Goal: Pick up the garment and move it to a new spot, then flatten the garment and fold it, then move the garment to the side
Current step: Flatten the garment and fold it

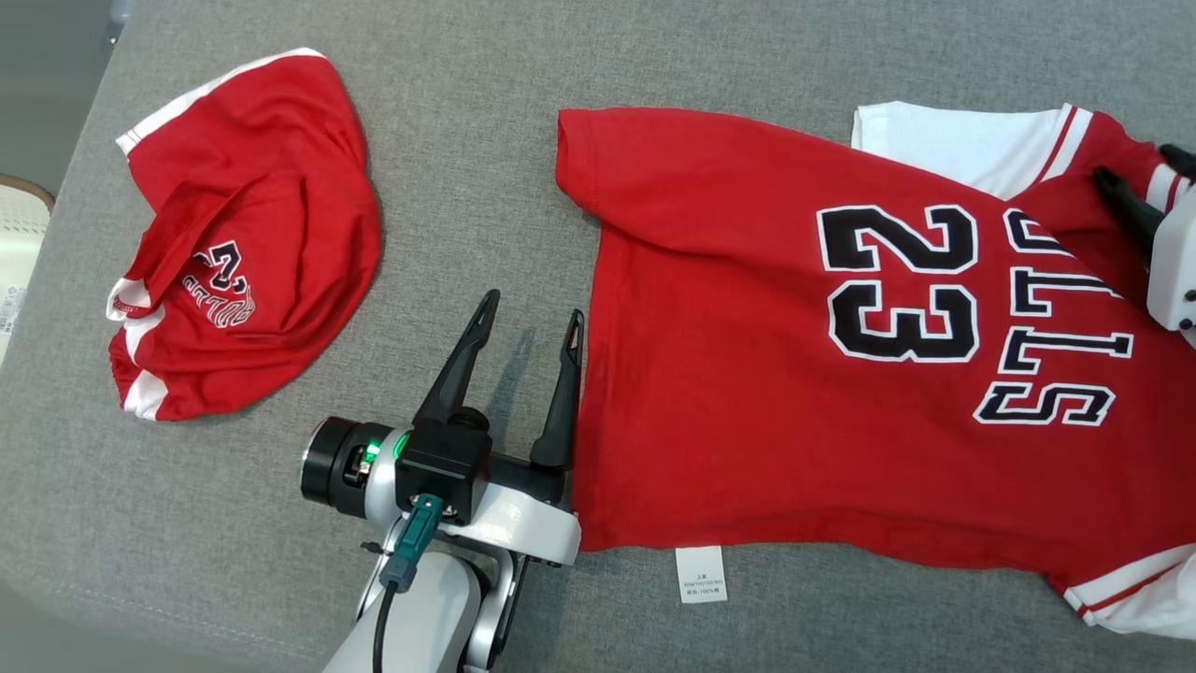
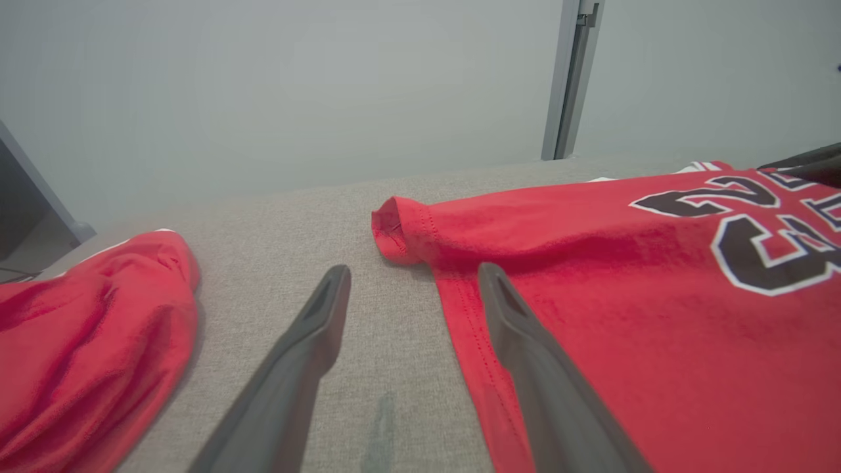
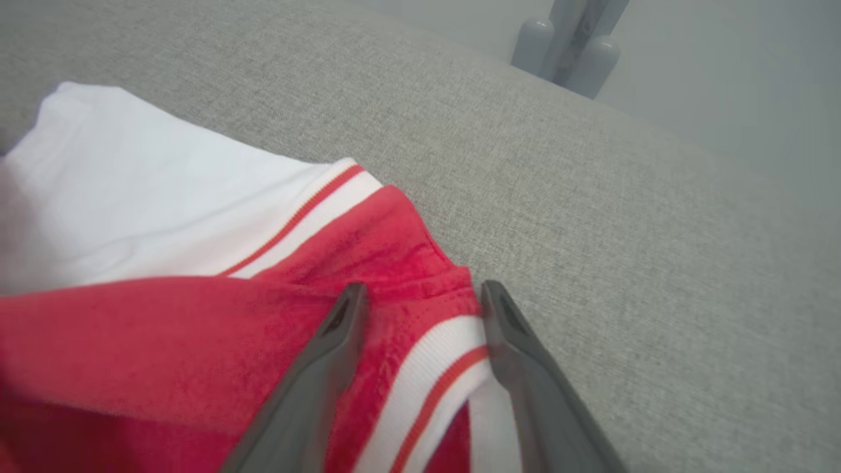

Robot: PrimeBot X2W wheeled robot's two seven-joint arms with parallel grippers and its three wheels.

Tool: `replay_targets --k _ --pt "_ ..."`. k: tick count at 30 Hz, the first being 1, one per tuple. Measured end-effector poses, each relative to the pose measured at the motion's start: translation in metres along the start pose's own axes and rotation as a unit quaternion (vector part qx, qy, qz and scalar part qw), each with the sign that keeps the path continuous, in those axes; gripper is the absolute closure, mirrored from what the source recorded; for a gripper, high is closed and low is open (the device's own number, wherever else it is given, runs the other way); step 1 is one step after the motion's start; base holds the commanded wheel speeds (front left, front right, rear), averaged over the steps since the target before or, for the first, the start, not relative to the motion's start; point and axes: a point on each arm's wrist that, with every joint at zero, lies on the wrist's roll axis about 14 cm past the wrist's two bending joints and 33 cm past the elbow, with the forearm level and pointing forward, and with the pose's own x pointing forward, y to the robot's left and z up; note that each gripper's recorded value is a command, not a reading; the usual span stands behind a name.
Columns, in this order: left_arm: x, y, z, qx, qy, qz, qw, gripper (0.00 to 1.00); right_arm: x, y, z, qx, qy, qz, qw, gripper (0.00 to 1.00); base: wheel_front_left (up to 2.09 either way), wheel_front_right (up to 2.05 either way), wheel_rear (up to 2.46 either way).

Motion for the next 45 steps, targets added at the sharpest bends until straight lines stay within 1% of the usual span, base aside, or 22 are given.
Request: replay_targets --k 1,3,5,7,9,11,13,14,15,16,18,19,20,22,23,26,30,37,40,42,44,45 --pt "0.0 -0.001 0.0 0.0 0.0 0.0 1.0 0.0 0.0 0.001 0.001 0.0 0.003 0.003 1.0 1.0 0.0 0.0 0.0" --pt "-0.001 -0.001 0.0 0.0 0.001 -0.001 1.0 0.0 0.0 0.003 0.001 -0.012 0.005 0.009 1.0 1.0 0.0 0.0 0.0" --pt "0.0 -0.001 -0.001 0.0 0.002 0.0 1.0 0.0 0.0 -0.001 0.008 -0.019 -0.012 0.005 1.0 1.0 0.0 0.0 0.0" --pt "0.0 -0.001 -0.002 0.0 0.002 0.001 1.0 0.0 0.0 -0.008 0.021 -0.018 -0.042 -0.003 0.999 1.0 0.0 0.0 0.0" --pt "0.0 -0.001 -0.002 0.0 0.003 0.0 1.0 0.0 -0.002 -0.02 0.04 -0.005 -0.083 -0.02 0.996 1.0 0.0 0.0 0.0" --pt "0.0 -0.001 -0.003 0.0 0.004 0.0 1.0 0.0 -0.005 -0.037 0.055 0.009 -0.119 -0.046 0.992 1.0 0.0 0.0 0.0" --pt "0.001 -0.002 -0.003 0.0 0.003 -0.001 1.0 0.0 -0.01 -0.058 0.062 0.028 -0.144 -0.079 0.986 1.0 0.0 0.0 0.0" --pt "0.001 -0.002 -0.003 0.0 0.003 -0.001 1.0 0.0 -0.014 -0.068 0.062 0.035 -0.152 -0.096 0.983 1.0 0.0 0.0 0.0" --pt "0.002 -0.003 -0.003 0.0 0.003 -0.001 1.0 0.0 -0.021 -0.09 0.058 0.05 -0.16 -0.134 0.977 1.0 0.0 0.0 0.0" --pt "0.002 -0.003 -0.002 0.0 0.003 -0.001 1.0 0.0 -0.026 -0.101 0.056 0.058 -0.163 -0.155 0.973 1.0 0.0 0.0 0.0" --pt "0.003 -0.002 -0.002 0.0 0.002 -0.001 1.0 0.0 -0.033 -0.117 0.051 0.081 -0.167 -0.186 0.965 1.0 0.0 0.0 0.0" --pt "0.004 -0.003 -0.002 0.0 0.001 -0.002 1.0 0.0 -0.033 -0.116 0.048 0.095 -0.165 -0.189 0.963 1.0 0.0 0.0 0.0" --pt "0.004 -0.003 -0.001 0.0 0.0 -0.002 1.0 0.0 -0.029 -0.108 0.044 0.097 -0.157 -0.183 0.966 0.0 0.0 0.0 0.0" --pt "0.005 -0.005 0.0 -0.001 -0.002 -0.005 1.0 0.0 -0.021 -0.09 0.034 0.093 -0.137 -0.165 0.972 0.0 0.0 0.0 0.0" --pt "0.006 -0.005 0.001 0.0 -0.003 -0.005 1.0 0.0 -0.021 -0.087 0.03 0.094 -0.129 -0.162 0.974 0.0 0.0 0.0 0.0" --pt "0.007 -0.01 0.003 0.0 -0.008 -0.013 1.0 0.0 -0.031 -0.093 0.025 0.09 -0.125 -0.172 0.973 0.0 0.0 0.0 0.0" --pt "0.009 -0.016 0.01 0.0 -0.018 -0.022 1.0 0.0 -0.044 -0.087 0.026 0.063 -0.135 -0.165 0.975 0.0 0.0 0.0 0.0" --pt "0.012 -0.031 0.028 -0.004 -0.045 -0.043 0.998 0.0 -0.089 -0.088 0.041 0.047 -0.188 -0.169 0.966 0.0 0.0 0.0 0.0" --pt "0.011 -0.039 0.034 -0.008 -0.054 -0.054 0.997 0.0 -0.12 -0.093 0.063 0.033 -0.236 -0.175 0.955 0.0 0.0 0.0 0.0" --pt "0.009 -0.044 0.036 -0.009 -0.056 -0.06 0.997 0.0 -0.138 -0.091 0.061 0.014 -0.249 -0.178 0.952 0.0 0.0 0.0 0.0" --pt "0.008 -0.048 0.04 -0.011 -0.062 -0.067 0.996 0.0 -0.152 -0.082 0.053 0.008 -0.26 -0.178 0.949 0.0 0.0 0.0 0.0" --pt "0.008 -0.048 0.04 -0.011 -0.062 -0.067 0.996 0.0 -0.152 -0.082 0.053 0.008 -0.26 -0.178 0.949 0.0 0.0 0.0 0.0"
